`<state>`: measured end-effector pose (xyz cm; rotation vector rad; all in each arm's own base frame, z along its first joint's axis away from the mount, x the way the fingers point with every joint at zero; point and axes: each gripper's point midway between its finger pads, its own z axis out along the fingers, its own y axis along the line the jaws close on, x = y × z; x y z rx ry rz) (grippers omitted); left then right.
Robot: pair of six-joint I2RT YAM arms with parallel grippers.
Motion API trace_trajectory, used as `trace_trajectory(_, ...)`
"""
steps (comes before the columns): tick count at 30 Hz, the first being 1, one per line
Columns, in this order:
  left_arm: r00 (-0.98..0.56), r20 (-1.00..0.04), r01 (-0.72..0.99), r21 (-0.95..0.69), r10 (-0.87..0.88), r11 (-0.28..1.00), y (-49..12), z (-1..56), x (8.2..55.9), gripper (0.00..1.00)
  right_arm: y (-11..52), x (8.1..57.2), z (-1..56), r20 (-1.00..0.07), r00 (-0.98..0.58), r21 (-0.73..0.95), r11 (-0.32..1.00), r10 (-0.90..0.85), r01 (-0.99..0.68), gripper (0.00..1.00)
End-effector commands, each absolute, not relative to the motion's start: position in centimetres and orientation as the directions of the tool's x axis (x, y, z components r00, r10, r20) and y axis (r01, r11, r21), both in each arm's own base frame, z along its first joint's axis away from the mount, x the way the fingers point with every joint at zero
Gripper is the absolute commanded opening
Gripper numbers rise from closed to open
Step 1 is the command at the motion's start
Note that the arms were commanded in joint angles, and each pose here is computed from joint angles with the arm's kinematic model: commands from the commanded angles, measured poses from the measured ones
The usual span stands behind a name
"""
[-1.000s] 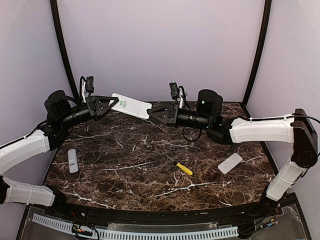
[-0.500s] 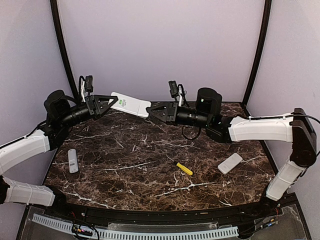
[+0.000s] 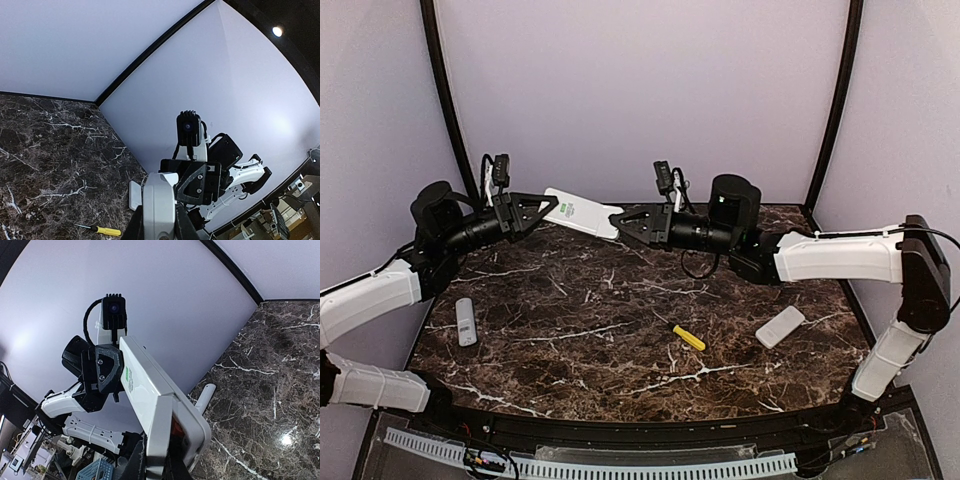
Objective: Unload the batteries from the remote control
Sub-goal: Remove the battery cover from the remote control.
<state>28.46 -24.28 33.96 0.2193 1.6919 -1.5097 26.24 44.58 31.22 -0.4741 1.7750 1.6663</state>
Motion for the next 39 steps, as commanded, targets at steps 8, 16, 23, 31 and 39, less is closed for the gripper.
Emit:
trace_trajectory(8, -0.615, -0.691, 0.666, -0.713, -0.381, 0.219, -24.5, 35.2, 27.3, 0.0, 44.7, 26.8, 31.5, -0.669, -0.719, 0.743, 0.138, 0.187, -0.655, 0.03)
trace_trajectory(16, -0.599, -0.685, 0.655, -0.717, -0.415, 0.238, -24.0, 35.7, 27.7, 0.0, 44.1, 27.0, 31.6, -0.672, -0.711, 0.74, 0.161, 0.204, -0.653, 0.0)
trace_trajectory(23, -0.6, -0.673, 0.644, -0.727, -0.431, 0.239, -23.6, 35.6, 28.1, 0.0, 43.4, 27.1, 31.4, -0.669, -0.71, 0.743, 0.187, 0.221, -0.643, 0.0)
trace_trajectory(31, -0.605, -0.664, 0.637, -0.735, -0.439, 0.234, -23.3, 35.6, 28.3, 0.0, 43.1, 27.1, 31.6, -0.673, -0.704, 0.739, 0.19, 0.225, -0.646, 0.0)
trace_trajectory(39, -0.619, -0.638, 0.587, -0.763, -0.458, 0.27, -22.4, 34.0, 29.2, 0.0, 42.1, 27.0, 32.6, -0.698, -0.672, 0.715, 0.213, 0.247, -0.666, 0.0)
